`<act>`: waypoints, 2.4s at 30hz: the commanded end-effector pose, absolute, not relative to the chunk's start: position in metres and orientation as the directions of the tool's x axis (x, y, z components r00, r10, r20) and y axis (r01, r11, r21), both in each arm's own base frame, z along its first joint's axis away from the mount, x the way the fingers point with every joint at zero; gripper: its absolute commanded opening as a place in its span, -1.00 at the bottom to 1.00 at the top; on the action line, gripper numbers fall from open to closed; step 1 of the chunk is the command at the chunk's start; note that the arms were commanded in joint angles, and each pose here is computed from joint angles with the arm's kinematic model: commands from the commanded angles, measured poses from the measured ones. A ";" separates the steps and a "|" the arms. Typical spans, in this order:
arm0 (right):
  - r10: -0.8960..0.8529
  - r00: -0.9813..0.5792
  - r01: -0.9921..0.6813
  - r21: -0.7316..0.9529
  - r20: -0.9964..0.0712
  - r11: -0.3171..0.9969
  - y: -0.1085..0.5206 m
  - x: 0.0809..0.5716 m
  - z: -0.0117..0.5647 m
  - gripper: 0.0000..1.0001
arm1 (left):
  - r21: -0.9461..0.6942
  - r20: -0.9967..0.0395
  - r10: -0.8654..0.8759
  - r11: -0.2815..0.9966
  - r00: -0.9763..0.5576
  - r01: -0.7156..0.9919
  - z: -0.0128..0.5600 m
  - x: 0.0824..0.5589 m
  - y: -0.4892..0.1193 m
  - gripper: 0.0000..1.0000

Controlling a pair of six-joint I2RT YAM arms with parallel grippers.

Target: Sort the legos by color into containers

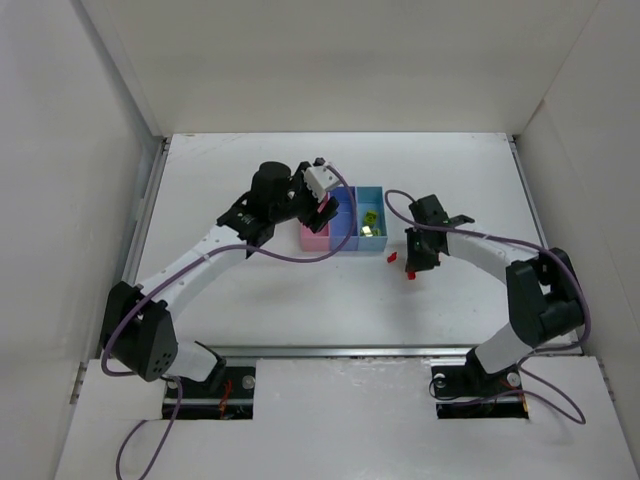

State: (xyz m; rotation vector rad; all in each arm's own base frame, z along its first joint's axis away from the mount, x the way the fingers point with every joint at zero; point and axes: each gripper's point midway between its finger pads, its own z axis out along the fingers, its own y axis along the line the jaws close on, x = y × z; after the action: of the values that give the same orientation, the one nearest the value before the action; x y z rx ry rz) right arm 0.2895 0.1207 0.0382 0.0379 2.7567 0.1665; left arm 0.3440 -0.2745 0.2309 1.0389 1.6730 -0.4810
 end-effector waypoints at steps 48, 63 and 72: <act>0.196 -0.878 0.092 0.247 -0.438 0.965 0.170 0.346 0.040 -0.23 | 0.234 -0.930 0.368 0.560 0.014 0.795 0.251 0.344 -0.269 0.28; 0.011 -0.903 -0.067 0.165 -0.429 0.984 0.171 0.332 0.040 0.02 | 0.252 -0.930 0.366 0.565 0.034 0.786 0.255 0.347 -0.269 0.28; -0.028 -0.900 -0.096 0.136 -0.434 0.986 0.182 0.331 0.043 0.06 | 0.256 -0.932 0.360 0.567 0.044 0.783 0.258 0.345 -0.268 0.28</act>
State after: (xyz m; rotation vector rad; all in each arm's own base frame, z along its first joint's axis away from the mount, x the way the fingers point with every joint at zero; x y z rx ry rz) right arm 0.3174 0.1738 0.0283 -0.0723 2.7256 0.2222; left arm 0.3469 -0.2684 0.2259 1.0293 1.6581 -0.4333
